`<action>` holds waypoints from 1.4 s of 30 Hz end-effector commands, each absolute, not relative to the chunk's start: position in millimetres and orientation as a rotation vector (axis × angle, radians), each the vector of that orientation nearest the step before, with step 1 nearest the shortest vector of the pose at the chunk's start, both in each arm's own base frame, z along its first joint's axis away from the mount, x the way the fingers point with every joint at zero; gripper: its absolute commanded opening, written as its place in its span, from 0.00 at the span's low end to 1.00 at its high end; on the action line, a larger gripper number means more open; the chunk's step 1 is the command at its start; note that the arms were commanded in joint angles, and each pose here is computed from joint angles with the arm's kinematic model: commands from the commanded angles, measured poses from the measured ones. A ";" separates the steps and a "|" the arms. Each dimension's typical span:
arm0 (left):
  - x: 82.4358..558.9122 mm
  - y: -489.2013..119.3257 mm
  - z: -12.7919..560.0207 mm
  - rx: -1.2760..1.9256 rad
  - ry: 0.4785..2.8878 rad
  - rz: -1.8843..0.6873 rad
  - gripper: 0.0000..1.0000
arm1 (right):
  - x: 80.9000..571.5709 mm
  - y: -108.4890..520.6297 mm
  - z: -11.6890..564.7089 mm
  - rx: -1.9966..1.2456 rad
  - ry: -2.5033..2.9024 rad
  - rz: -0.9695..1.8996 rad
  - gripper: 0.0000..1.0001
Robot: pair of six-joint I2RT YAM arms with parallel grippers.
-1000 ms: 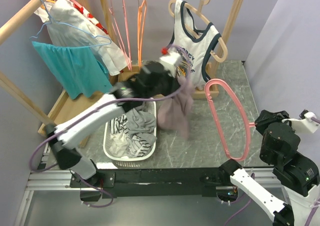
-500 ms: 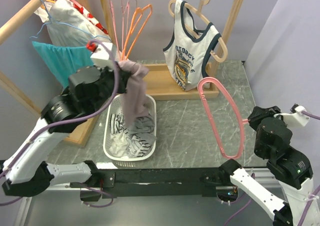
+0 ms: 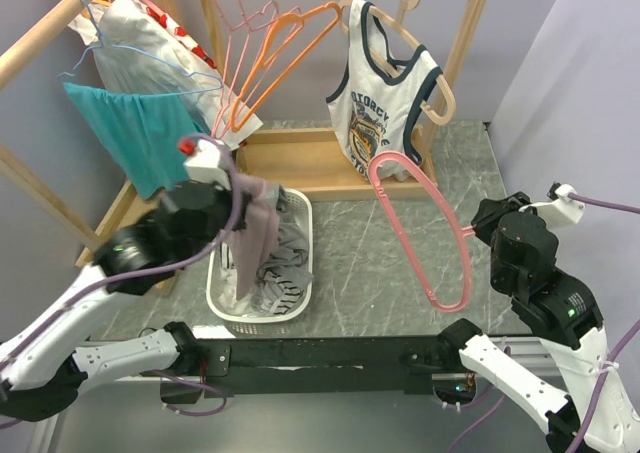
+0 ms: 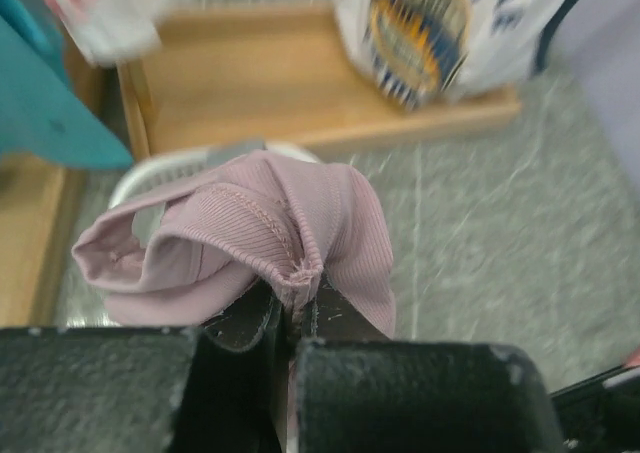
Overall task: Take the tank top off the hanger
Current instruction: Place the tank top in the bin.
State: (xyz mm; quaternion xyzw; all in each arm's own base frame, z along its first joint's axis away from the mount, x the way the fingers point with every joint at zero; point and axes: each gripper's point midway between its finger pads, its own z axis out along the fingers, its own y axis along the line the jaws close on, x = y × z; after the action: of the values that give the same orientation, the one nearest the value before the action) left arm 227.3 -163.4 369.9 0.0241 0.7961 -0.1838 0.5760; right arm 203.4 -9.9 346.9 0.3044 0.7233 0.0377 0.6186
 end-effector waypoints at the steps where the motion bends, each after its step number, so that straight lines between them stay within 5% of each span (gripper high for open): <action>1: 224.8 -184.4 314.5 0.009 1.983 -0.504 0.01 | 211.2 -2.8 357.8 0.698 1.633 0.137 0.02; 7: 207.8 -188.3 211.5 -0.002 2.198 -0.472 0.01 | 212.2 -1.6 355.7 0.681 1.643 0.129 0.03; 20: 178.6 -194.0 127.2 -0.003 2.450 -0.463 0.03 | 219.7 7.1 347.1 0.641 1.680 0.124 0.05; 21: 178.4 -190.7 123.0 0.001 2.463 -0.430 0.11 | 219.1 6.7 346.8 0.638 1.683 0.120 0.05; 22: 181.4 -191.1 127.4 -0.008 2.459 -0.416 0.30 | 219.1 6.3 346.7 0.638 1.683 0.118 0.06; 23: 183.5 -192.3 134.1 -0.006 2.443 -0.424 0.71 | 218.2 5.6 347.5 0.631 1.684 0.113 0.06; 24: 187.8 -190.7 143.8 -0.017 2.409 -0.423 0.93 | 218.0 5.6 346.2 0.625 1.690 0.108 0.06; 26: 194.2 -191.9 185.3 -0.027 2.289 -0.507 0.99 | 219.0 5.0 341.0 0.613 1.709 0.081 0.07; 35: 190.6 -195.8 371.3 0.146 1.732 -0.826 0.99 | 237.2 28.6 304.6 0.449 1.878 0.016 0.04; 42: 195.0 -260.7 396.7 0.547 1.608 -0.878 0.99 | 239.0 43.9 295.7 0.246 1.931 0.030 0.00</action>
State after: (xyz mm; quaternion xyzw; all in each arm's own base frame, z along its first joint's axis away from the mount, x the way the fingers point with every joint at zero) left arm 186.5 -211.5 393.5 0.1064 0.7139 -0.3780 0.5797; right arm 237.6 33.4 285.2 0.1595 0.8245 -0.0122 0.5428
